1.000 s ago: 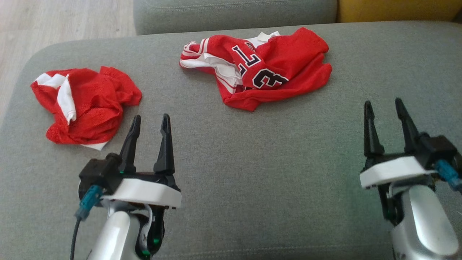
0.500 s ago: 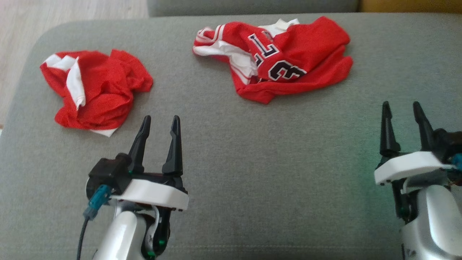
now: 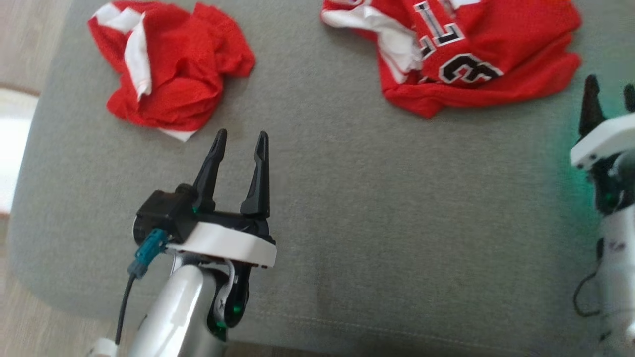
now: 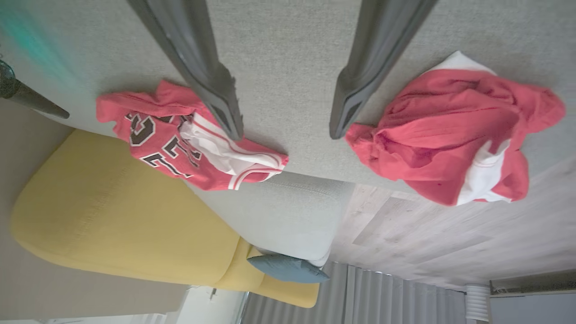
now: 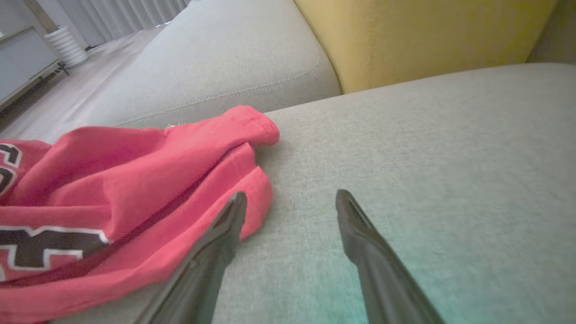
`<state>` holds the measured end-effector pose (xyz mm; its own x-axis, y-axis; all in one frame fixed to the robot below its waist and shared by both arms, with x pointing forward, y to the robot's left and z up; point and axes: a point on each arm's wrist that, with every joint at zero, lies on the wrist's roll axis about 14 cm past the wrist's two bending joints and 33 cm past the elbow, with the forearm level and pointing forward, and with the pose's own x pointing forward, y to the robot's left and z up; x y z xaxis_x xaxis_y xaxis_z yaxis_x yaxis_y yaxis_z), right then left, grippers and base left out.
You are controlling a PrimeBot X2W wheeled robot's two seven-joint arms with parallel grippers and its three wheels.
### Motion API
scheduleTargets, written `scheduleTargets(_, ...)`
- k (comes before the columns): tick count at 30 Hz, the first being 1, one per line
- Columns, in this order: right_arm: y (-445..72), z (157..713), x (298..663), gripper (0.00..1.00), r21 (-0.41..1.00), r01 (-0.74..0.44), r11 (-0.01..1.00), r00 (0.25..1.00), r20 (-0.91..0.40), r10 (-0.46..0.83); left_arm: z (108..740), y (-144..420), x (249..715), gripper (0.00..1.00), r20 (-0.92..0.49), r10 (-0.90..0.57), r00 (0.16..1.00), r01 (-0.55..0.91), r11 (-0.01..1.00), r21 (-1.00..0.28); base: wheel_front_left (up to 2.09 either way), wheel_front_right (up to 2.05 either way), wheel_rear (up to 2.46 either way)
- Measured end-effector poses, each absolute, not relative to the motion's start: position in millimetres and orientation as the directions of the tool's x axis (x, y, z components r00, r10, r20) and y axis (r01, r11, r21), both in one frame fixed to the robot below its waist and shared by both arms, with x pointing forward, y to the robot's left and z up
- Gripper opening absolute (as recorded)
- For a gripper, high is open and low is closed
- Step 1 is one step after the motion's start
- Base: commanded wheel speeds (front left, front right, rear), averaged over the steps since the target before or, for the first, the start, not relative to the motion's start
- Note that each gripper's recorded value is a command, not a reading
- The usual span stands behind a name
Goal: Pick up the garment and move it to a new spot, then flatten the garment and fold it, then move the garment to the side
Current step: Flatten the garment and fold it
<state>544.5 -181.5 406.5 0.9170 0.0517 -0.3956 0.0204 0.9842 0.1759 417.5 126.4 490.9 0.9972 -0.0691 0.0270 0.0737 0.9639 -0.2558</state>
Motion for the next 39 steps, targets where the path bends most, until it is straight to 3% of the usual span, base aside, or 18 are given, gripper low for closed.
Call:
scheduleTargets(12, -159.1, 359.4, 580.1, 1.0, 0.154, -0.044, 0.987, 0.821, -0.558, 0.124, 472.4, 145.6, 425.6, 1.0, -0.024, -0.015, 1.0, 0.009, 0.971, -0.24, 0.0, 0.0, 0.0)
scheduleTargets(13, -158.0, 359.8, 581.9, 0.4, 0.154, -0.05, 0.987, 0.817, -0.562, 0.129, 472.8, 145.2, 426.9, 1.0, -0.022, -0.017, 1.0, 0.011, 0.971, -0.24, 0.0, 0.0, 0.0)
scheduleTargets(14, -156.3, 361.0, 583.3, 0.0, 0.158, -0.055, 0.986, 0.814, -0.565, 0.135, 472.9, 144.6, 427.7, 1.0, -0.021, -0.018, 1.0, 0.012, 0.97, -0.241, 0.0, 0.0, 0.0)
scheduleTargets(20, -159.1, 369.8, 578.0, 0.0, 0.153, -0.071, 0.986, 0.822, -0.55, 0.145, 476.3, 134.5, 431.0, 1.0, -0.01, -0.042, 0.999, 0.039, 0.965, -0.259, 0.0, 0.0, 0.0)
scheduleTargets(27, -173.2, 415.7, 571.9, 0.0, 0.127, -0.094, 0.987, 0.891, -0.432, 0.14, 492.1, 121.5, 431.8, 1.0, 0.037, -0.081, 0.996, 0.088, 0.961, -0.263, 0.0, 0.0, 0.0)
scheduleTargets(39, -253.0, 463.9, 496.4, 0.0, 0.139, 0.061, 0.988, 0.943, -0.333, -0.012, 514.1, 91.9, 408.2, 1.0, 0.093, -0.164, 0.982, 0.184, 0.943, -0.276, 0.0, 0.0, 0.0)
